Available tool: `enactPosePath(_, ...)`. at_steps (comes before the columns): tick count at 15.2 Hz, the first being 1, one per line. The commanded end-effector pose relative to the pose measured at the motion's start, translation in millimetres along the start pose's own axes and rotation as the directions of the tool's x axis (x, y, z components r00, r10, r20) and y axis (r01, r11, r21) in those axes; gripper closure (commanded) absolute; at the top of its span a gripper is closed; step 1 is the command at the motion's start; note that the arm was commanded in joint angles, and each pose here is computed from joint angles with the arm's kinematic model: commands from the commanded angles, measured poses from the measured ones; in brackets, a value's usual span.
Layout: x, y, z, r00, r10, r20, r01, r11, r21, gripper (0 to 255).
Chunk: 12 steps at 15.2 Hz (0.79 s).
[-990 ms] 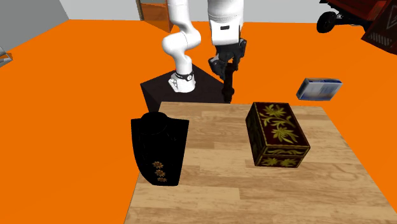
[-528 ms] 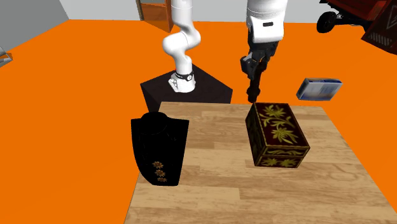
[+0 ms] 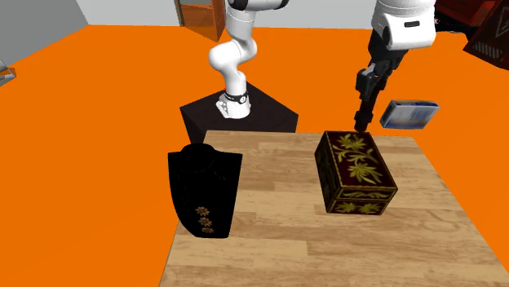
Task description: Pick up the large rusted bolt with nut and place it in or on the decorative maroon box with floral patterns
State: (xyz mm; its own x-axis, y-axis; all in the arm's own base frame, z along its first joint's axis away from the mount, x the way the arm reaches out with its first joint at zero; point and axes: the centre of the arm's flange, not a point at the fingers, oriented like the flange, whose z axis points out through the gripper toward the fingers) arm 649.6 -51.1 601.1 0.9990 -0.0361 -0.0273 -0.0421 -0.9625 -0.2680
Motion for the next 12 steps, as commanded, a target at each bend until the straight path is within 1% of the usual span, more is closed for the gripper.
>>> enactPosePath(1, 19, -18, -1, 1.0, 0.0, 0.0, 0.0, 1.0, 0.0, 255)
enactPosePath(3, 38, -36, 0, 1.0, 0.0, 0.0, 0.0, 1.0, 0.0, 255)
enactPosePath(4, 41, -39, 0, 1.0, 0.0, 0.0, 0.0, 1.0, 0.0, 255)
enactPosePath(12, 42, -27, 40, 1.0, 0.0, 0.0, 0.0, 1.0, 0.0, 255)
